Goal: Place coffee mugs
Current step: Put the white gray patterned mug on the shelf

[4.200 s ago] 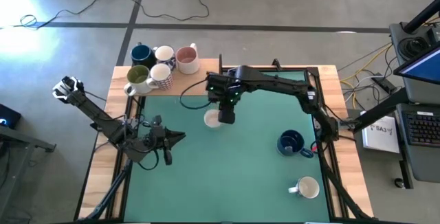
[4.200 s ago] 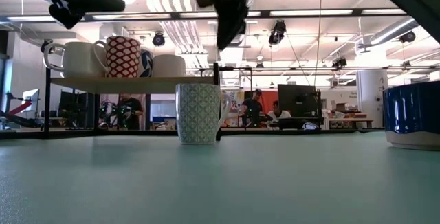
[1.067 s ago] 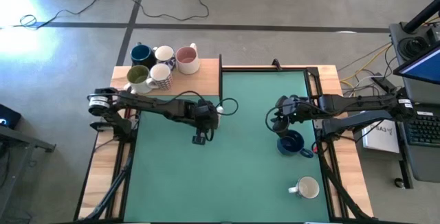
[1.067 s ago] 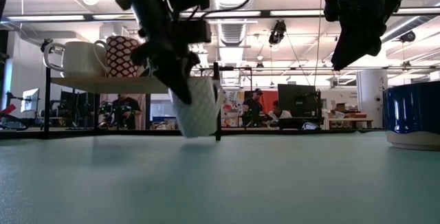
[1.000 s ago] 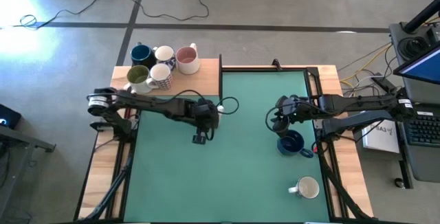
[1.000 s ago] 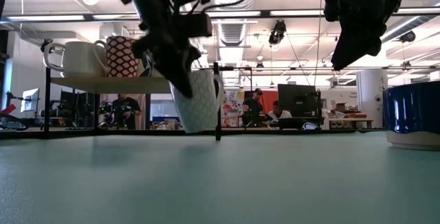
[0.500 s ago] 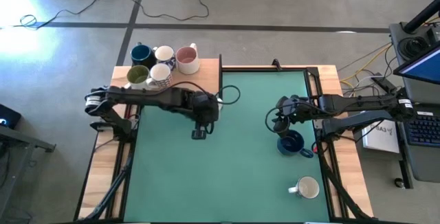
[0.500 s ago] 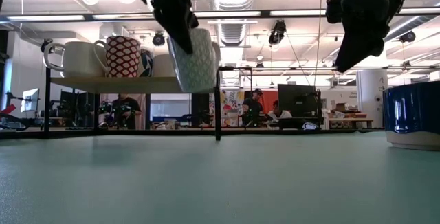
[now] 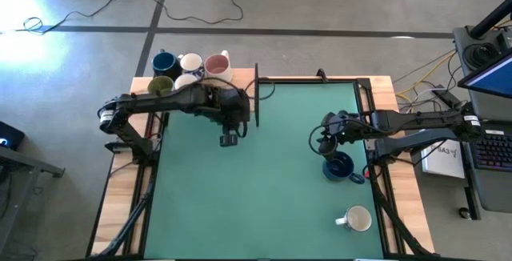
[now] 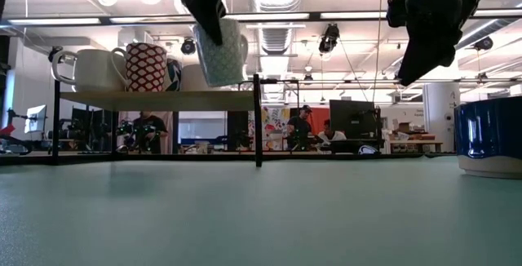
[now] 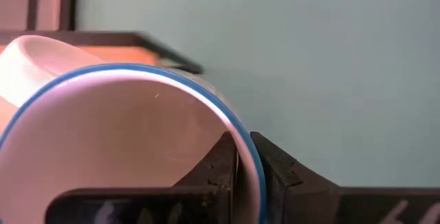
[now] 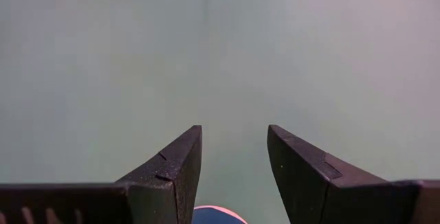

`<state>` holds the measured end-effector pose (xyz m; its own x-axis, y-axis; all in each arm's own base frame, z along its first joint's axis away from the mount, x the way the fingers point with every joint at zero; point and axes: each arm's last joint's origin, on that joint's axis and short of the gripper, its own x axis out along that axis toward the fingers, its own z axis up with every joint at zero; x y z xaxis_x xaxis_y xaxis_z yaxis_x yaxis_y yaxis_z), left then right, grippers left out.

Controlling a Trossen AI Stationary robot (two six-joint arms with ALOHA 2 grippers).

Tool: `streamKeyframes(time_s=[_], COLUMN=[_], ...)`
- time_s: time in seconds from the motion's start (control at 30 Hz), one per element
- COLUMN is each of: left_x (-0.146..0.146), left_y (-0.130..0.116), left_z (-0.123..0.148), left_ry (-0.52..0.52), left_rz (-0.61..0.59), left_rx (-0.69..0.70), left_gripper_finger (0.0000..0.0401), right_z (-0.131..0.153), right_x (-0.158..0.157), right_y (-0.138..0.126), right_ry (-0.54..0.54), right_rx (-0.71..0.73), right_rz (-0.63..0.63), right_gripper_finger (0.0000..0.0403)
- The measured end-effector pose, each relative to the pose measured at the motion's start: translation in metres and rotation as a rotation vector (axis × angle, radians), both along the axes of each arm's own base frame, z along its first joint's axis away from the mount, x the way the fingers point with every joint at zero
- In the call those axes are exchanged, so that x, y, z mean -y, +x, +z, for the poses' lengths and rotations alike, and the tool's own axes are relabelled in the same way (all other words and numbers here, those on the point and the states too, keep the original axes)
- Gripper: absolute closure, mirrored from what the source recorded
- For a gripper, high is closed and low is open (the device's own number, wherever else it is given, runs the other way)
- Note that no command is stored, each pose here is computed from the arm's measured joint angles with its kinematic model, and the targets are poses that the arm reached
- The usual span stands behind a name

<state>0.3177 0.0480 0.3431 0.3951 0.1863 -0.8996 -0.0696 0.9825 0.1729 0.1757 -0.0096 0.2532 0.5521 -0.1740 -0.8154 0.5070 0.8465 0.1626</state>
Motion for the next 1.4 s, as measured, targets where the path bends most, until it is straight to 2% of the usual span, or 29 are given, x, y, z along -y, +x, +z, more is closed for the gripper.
streamKeyframes(time_s=[0.17, 0.4, 0.87, 1.07, 1.4], left_x=[-0.022, -0.042, -0.052, -0.06, -0.077], left_y=[-0.004, -0.009, -0.008, -0.003, 0.001], left_z=[0.001, 0.001, 0.002, 0.001, -0.008], left_ry=[0.02, 0.043, 0.096, 0.102, 0.112], left_rz=[0.041, 0.038, -0.075, -0.08, -0.065], left_rx=[-0.006, -0.017, -0.007, 0.032, 0.012], left_gripper_finger=[0.0388, 0.0388, 0.0387, 0.0387, 0.0387], right_z=[0.0, 0.0, 0.0, 0.0, 0.0], right_x=[0.0, 0.0, 0.0, 0.0, 0.0], right_y=[0.0, 0.0, 0.0, 0.001, 0.001], right_ry=[0.001, 0.002, 0.002, 0.002, 0.002], right_rx=[0.0, 0.001, 0.003, 0.004, 0.007], right_rz=[-0.001, -0.002, -0.003, -0.003, -0.003], right_gripper_finger=[0.0248, 0.0248, 0.0248, 0.0248, 0.0248])
